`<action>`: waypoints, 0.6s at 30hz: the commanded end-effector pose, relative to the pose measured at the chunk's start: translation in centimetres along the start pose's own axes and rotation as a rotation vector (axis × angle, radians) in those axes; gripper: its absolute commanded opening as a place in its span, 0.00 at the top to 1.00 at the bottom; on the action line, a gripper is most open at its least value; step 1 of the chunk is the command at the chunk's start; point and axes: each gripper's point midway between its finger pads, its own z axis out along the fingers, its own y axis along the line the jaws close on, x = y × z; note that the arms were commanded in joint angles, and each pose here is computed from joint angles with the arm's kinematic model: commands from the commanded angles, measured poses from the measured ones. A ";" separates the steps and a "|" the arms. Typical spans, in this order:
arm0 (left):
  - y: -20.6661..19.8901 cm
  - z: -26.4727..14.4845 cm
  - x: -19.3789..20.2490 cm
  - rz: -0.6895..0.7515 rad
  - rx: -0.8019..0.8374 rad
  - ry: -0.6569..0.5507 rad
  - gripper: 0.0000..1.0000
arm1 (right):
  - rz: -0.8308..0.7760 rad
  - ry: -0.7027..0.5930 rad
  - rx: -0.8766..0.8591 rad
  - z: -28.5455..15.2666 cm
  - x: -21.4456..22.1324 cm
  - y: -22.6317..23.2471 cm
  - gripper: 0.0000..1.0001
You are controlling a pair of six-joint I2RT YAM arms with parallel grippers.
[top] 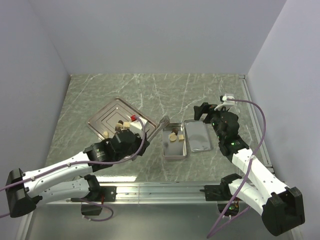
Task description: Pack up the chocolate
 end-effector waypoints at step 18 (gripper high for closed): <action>-4.5 0.9 0.7 0.118 0.109 0.036 0.60 | -0.006 -0.059 -0.016 0.2 -2.7 0.7 0.02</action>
